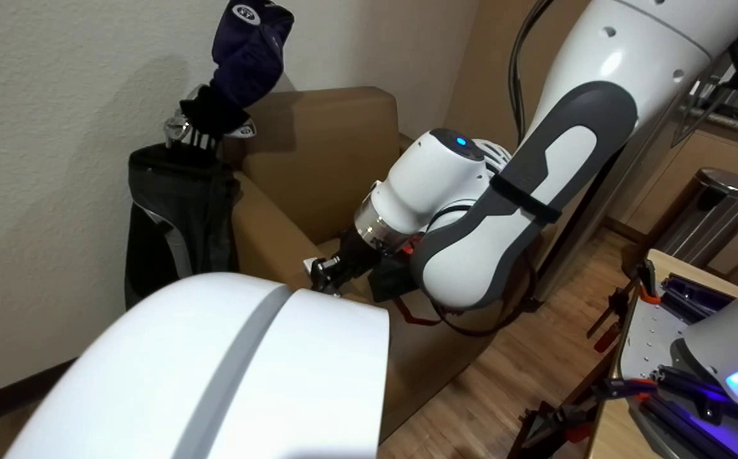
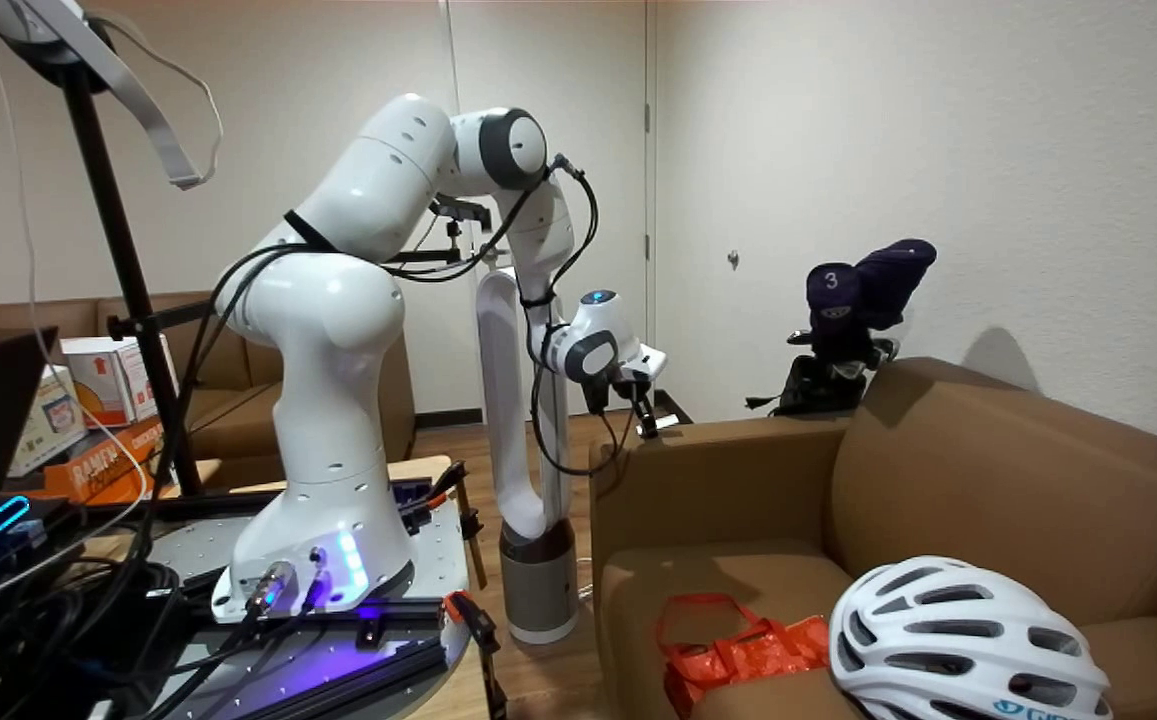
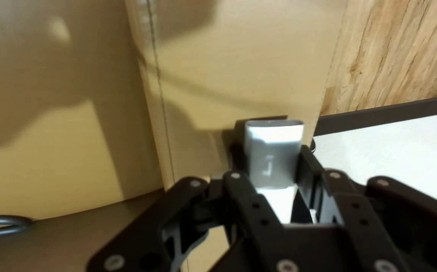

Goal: Remove the white object from the top of the orange bag on the sofa and place it on the left armrest of the sofa

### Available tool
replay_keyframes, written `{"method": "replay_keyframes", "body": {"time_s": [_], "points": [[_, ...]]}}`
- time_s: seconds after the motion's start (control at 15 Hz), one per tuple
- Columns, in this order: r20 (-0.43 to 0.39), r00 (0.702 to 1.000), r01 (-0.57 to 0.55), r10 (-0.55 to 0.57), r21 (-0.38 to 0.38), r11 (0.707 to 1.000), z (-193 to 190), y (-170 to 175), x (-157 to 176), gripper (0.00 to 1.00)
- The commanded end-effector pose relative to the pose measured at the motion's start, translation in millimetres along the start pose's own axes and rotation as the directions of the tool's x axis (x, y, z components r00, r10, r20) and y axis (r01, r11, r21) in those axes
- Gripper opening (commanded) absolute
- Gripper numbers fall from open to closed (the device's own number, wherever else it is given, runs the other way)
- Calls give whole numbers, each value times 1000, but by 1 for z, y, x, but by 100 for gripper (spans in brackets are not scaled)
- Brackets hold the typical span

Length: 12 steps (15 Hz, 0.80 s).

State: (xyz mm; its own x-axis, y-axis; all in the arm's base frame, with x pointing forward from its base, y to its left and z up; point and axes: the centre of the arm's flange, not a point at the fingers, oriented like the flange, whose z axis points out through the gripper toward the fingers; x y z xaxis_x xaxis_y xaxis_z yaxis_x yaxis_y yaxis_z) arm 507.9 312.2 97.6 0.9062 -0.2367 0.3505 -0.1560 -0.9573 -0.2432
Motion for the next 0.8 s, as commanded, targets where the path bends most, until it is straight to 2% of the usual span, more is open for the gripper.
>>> {"method": "replay_keyframes", "body": {"time_s": [0.0,0.2,0.4,0.47,0.53,0.73], "points": [[-74,997,-43,39,-57,997,11,0,-3,13],[-85,995,-57,48,-100,993,13,4,-5,13],[-27,998,-61,58,-108,992,10,3,-2,13],[-16,998,-62,61,-107,992,10,4,0,61],[-13,998,-66,65,-111,992,10,3,1,62],[3,997,-81,82,-107,991,10,2,4,80]]}}
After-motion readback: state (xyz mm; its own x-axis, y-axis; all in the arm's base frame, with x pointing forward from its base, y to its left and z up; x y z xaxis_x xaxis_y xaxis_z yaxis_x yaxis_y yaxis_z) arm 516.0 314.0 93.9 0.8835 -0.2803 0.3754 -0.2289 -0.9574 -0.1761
